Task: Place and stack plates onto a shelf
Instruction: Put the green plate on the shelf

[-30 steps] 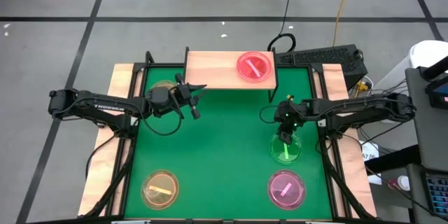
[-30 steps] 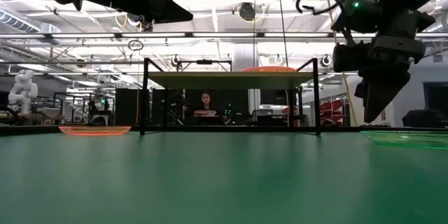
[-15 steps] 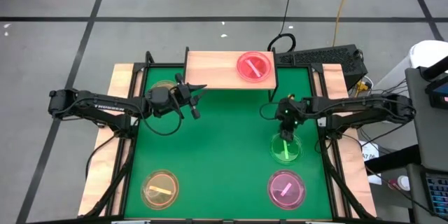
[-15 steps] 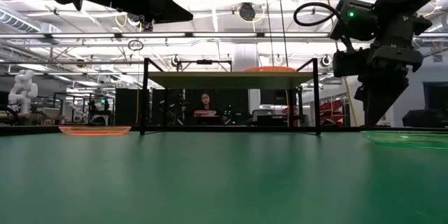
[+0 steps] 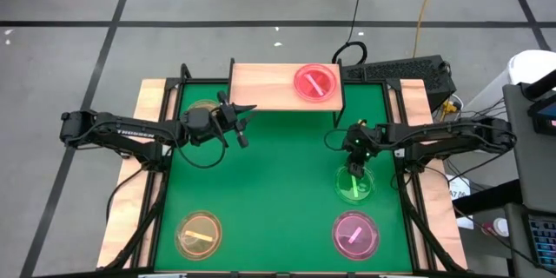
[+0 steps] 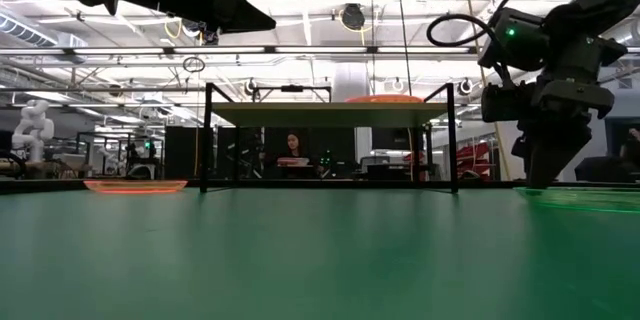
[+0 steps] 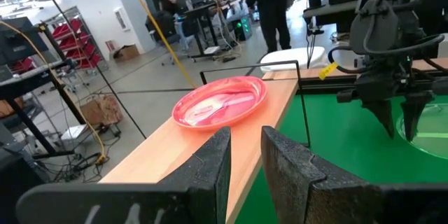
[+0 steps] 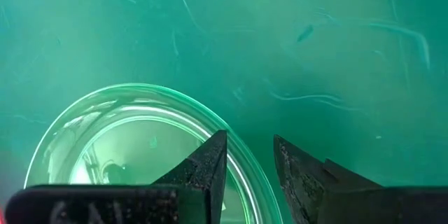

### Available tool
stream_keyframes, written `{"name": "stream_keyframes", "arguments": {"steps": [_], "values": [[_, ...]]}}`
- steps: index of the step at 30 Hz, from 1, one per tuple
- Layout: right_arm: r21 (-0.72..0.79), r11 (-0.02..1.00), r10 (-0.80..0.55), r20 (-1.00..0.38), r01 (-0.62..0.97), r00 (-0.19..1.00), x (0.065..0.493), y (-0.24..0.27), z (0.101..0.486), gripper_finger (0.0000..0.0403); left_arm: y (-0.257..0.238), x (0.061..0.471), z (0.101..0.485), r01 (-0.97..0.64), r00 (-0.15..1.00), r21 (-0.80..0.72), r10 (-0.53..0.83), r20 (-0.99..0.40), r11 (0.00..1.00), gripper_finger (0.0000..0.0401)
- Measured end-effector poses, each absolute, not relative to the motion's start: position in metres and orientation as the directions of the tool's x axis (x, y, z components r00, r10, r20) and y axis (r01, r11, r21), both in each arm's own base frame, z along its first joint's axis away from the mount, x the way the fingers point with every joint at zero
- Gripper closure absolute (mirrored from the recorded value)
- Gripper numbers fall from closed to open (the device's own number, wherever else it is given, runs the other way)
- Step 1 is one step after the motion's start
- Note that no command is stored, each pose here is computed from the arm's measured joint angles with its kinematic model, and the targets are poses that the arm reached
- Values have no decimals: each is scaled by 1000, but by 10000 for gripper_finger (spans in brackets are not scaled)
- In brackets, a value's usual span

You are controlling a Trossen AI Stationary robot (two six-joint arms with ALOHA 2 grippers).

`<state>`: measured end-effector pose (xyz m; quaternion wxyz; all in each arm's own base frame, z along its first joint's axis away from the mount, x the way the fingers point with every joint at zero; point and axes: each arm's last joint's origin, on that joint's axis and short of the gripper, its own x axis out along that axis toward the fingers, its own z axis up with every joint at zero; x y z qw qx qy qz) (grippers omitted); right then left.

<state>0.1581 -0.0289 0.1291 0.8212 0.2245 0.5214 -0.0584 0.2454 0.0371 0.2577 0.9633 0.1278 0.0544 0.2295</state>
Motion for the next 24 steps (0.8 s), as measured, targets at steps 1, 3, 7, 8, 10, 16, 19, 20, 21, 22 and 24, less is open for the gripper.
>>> {"name": "stream_keyframes", "arguments": {"steps": [1,3,7,8,10,16,19,20,21,22,24], "values": [[307,894,138,-881,326,452,158,-29,129,303,37,245,258,-428,889,271,456,-46,862,313],[303,898,137,-881,319,452,158,-29,129,304,37,245,258,-428,889,272,456,-46,862,313],[300,902,136,-880,310,456,159,-29,129,332,37,245,258,-428,889,271,456,-46,862,313],[299,903,136,-880,308,456,159,-29,129,345,37,245,258,-428,889,271,456,-46,862,313],[297,905,136,-880,304,456,159,-29,129,379,37,245,258,-428,889,271,456,-46,862,313],[301,904,134,-875,305,465,159,-29,129,400,37,245,258,-429,889,270,456,-46,862,313],[307,905,128,-856,293,500,163,-30,131,402,37,245,258,-429,889,269,456,-46,862,313],[308,907,125,-848,288,515,164,-30,132,402,37,245,258,-429,889,268,456,-46,863,313],[310,908,122,-841,283,527,166,-31,134,402,37,245,258,-429,889,268,456,-46,863,313],[312,909,121,-833,278,540,168,-31,135,402,37,245,258,-429,889,267,456,-46,863,313],[318,914,125,-812,251,570,173,-32,141,403,37,245,258,-429,889,267,456,-46,863,313]]}}
